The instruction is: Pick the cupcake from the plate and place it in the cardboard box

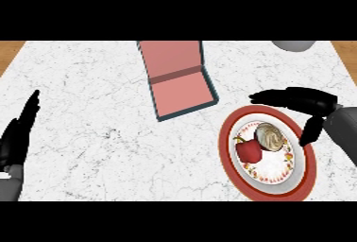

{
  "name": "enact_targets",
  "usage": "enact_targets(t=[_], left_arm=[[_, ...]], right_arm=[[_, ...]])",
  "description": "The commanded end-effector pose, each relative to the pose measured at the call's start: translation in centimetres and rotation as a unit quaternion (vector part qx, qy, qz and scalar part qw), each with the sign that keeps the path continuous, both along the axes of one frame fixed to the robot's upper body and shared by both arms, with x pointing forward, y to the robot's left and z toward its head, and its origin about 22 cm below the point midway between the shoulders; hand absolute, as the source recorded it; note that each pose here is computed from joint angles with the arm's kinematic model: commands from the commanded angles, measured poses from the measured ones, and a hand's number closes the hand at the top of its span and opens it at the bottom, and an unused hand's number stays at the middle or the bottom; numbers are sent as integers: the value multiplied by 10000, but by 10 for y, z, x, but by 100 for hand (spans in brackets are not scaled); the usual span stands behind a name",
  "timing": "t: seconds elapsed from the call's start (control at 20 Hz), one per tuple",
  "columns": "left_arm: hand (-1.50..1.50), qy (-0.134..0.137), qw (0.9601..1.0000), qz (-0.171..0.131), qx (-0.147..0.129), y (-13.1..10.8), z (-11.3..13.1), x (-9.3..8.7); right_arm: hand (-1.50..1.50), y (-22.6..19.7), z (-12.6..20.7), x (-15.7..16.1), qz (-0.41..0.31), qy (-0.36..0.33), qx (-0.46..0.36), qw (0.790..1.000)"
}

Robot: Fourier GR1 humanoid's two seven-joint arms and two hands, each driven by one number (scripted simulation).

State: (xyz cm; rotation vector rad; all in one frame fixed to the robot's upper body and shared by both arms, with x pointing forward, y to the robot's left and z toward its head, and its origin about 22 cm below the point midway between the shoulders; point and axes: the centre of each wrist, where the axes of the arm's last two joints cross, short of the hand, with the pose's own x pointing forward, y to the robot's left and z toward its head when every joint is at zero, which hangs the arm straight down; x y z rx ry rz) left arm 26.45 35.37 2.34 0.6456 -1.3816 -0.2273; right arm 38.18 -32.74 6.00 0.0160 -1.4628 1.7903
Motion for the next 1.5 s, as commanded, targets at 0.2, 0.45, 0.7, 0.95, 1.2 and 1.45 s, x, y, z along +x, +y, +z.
enact_targets(t=[0.2, 0.45, 0.7, 0.95, 1.2, 1.45], left_arm=[[0, 34, 10000, 62, -23, -8, -17, -5], [0, -24, 10000, 46, -53, 16, 7, 8], [0, 2, 10000, 31, -58, -11, -7, 8], [0, 16, 10000, 82, -45, -2, -9, -14], [0, 62, 9997, 219, -61, -3, 3, 2], [0, 45, 10000, 54, 13, 21, -4, -11]], right_arm=[[-150, 2, -19, 7, 378, 407, 202, 9983], [-150, 11, -30, 3, 562, 531, 302, 9966], [-150, 15, -26, -5, 895, 578, 588, 9926], [-150, 18, -3, -4, 970, 590, 729, 9909], [-150, 44, -4, -27, 961, 430, -25, 9944], [-150, 28, -21, -21, 576, 548, -298, 9964]])
